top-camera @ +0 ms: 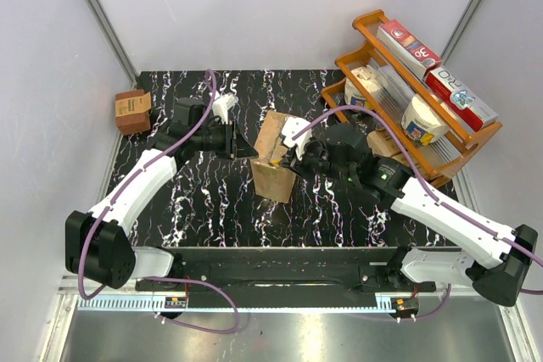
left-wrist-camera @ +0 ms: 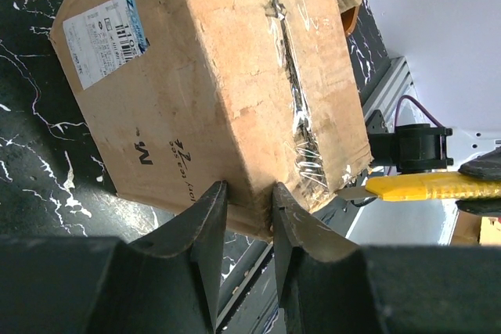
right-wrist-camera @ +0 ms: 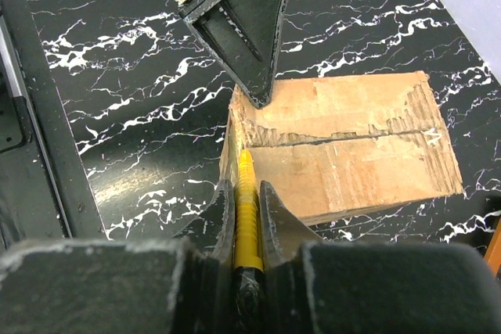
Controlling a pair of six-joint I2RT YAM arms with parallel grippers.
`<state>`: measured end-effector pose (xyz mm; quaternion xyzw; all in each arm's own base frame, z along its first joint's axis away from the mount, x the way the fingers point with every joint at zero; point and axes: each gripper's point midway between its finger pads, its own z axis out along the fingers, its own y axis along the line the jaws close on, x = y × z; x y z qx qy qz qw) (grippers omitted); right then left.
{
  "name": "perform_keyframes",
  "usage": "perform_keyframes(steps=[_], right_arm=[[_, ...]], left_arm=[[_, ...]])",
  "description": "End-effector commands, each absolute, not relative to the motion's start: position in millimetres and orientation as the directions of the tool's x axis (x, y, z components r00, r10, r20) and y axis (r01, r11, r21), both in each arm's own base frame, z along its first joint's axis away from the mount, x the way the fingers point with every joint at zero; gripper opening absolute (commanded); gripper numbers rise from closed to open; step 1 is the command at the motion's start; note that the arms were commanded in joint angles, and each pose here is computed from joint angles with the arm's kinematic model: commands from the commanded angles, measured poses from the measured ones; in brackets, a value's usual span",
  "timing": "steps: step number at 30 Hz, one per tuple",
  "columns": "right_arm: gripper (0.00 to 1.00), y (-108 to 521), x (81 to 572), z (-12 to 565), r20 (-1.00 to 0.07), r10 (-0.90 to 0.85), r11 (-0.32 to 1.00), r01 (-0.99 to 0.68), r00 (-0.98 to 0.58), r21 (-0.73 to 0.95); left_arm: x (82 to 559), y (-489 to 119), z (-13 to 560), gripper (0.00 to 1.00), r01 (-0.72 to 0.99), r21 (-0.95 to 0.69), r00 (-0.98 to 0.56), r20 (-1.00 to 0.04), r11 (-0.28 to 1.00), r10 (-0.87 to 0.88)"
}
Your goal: Unpack the express box
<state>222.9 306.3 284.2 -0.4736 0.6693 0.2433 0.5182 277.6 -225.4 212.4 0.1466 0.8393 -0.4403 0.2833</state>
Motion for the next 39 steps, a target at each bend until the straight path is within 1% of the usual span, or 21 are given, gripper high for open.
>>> perform_keyframes(steps=[1, 9, 13, 16, 18, 20, 23, 25, 27, 33, 39], right_arm=[[0.00, 259.2, 217.3, 244.2, -0.800, -0.584, 0.473, -0.857, -0.133, -0.203], [0.00, 252.3, 211.9, 243.3, -0.776, -0.605, 0.485, -0.856, -0.179, -0.180], [0.00, 250.5, 214.0, 258.2, -0.797, -0.581, 0.502, -0.843, -0.165, -0.192], [0.00, 256.1, 218.0, 285.7, -0.837, -0.529, 0.519, -0.833, -0.137, -0.192], [0.00, 264.0, 220.6, 316.6, -0.886, -0.452, 0.535, -0.826, -0.099, -0.180], [0.00, 270.4, 221.2, 355.6, -0.938, -0.345, 0.544, -0.819, -0.023, -0.180], [0.00, 276.7, 217.5, 389.4, -0.970, -0.240, 0.536, -0.826, 0.051, -0.176], [0.00, 289.2, 215.5, 388.4, -0.971, -0.236, 0.495, -0.854, 0.045, -0.160], [0.00, 301.9, 219.8, 374.8, -0.967, -0.255, 0.472, -0.871, 0.017, -0.140], [0.00, 329.8, 228.8, 345.0, -0.964, -0.265, 0.430, -0.898, -0.030, -0.091], [0.00, 343.6, 232.3, 324.0, -0.957, -0.282, 0.409, -0.911, -0.073, -0.051]], left_arm=[[291.5, -206.0, 187.0, 0.00, 0.443, -0.585, -0.799, -0.601, 0.679, 0.004], [292.8, -205.3, 186.6, 0.00, 0.439, -0.582, -0.799, -0.601, 0.685, 0.001], [293.1, -206.2, 187.4, 0.00, 0.443, -0.584, -0.798, -0.602, 0.680, 0.003], [293.0, -207.9, 189.5, 0.00, 0.449, -0.590, -0.799, -0.602, 0.671, 0.005], [292.3, -209.5, 192.3, 0.00, 0.455, -0.596, -0.798, -0.602, 0.662, 0.006], [291.1, -211.4, 195.7, 0.00, 0.465, -0.602, -0.797, -0.604, 0.649, 0.010], [290.7, -213.0, 200.0, 0.00, 0.475, -0.606, -0.793, -0.610, 0.638, 0.011], [290.3, -213.6, 202.9, 0.00, 0.482, -0.607, -0.788, -0.616, 0.632, 0.011], [289.5, -214.0, 204.2, 0.00, 0.487, -0.607, -0.786, -0.618, 0.628, 0.012], [286.5, -215.5, 208.5, 0.00, 0.499, -0.613, -0.782, -0.623, 0.613, 0.016], [284.4, -216.0, 205.9, 0.00, 0.498, -0.617, -0.787, -0.616, 0.610, 0.019]])
